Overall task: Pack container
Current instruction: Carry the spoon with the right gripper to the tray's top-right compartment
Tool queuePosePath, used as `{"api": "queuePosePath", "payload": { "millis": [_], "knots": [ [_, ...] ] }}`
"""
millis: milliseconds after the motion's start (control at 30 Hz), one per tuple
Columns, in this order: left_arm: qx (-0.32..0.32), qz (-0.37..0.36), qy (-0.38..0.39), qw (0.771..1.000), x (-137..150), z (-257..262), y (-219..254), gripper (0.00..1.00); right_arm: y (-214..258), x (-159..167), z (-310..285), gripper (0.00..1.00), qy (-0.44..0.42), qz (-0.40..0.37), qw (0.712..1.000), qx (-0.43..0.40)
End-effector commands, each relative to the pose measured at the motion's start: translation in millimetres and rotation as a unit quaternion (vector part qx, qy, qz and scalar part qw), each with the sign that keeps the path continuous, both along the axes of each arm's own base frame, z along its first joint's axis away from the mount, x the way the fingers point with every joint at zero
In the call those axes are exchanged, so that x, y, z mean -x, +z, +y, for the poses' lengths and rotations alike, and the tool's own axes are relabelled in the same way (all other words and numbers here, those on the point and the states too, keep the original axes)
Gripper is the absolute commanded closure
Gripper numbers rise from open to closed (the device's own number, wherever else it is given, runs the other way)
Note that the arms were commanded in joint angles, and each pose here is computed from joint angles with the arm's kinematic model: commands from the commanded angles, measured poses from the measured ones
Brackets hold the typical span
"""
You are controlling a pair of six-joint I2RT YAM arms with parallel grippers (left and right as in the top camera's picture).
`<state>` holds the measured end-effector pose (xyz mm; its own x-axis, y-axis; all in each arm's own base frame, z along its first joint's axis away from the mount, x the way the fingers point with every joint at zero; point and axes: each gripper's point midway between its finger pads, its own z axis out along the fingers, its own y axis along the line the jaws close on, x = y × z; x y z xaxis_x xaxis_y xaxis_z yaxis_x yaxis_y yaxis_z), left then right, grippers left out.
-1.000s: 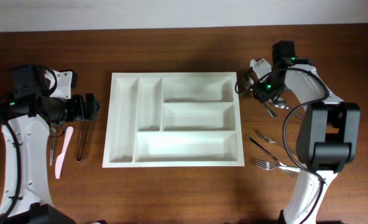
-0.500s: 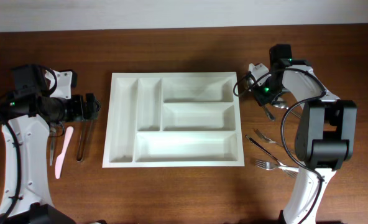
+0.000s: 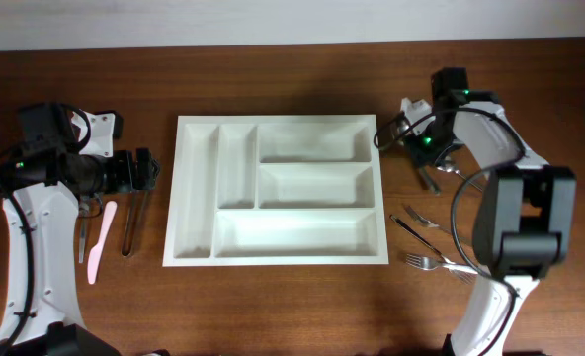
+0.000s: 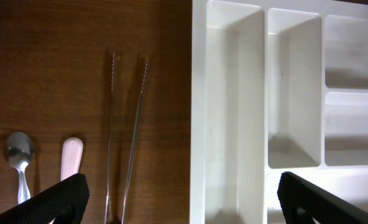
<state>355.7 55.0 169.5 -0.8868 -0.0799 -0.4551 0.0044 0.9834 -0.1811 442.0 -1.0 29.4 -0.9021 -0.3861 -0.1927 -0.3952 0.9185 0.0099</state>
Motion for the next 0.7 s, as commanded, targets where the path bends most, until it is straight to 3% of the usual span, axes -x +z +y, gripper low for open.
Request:
{"api": "queuePosePath", "payload": {
  "millis": [0, 133, 267, 400, 500, 667],
  "knots": [
    [0.001, -0.013, -0.008, 1.0, -3.3, -0.2, 7.9, 0.01, 58.0, -10.2, 3.2, 0.96, -0.002, -0.071, 0.997, 0.01],
    [0.001, -0.013, -0.008, 1.0, -3.3, -0.2, 7.9, 0.01, 87.2, -11.2, 20.3, 0.96, 0.025, -0.106, 0.994, 0.01],
    [0.001, -0.013, -0.008, 1.0, -3.3, -0.2, 7.9, 0.01, 107.9, -6.4, 65.2, 0.96, 0.128, -0.136, 0.982, 0.007],
    [0.001, -0.013, -0.008, 1.0, -3.3, -0.2, 7.9, 0.01, 108.9, 3.8, 126.9, 0.96, 0.306, -0.155, 0.939, 0.029],
    [0.001, -0.013, -0.008, 1.0, -3.3, -0.2, 7.9, 0.01, 102.8, 6.1, 158.1, 0.96, 0.394, -0.168, 0.903, 0.043],
    [0.001, -0.013, -0.008, 1.0, -3.3, -0.2, 7.9, 0.01, 78.0, -3.2, 190.2, 0.96, 0.472, -0.183, 0.86, 0.057]
  ]
}}
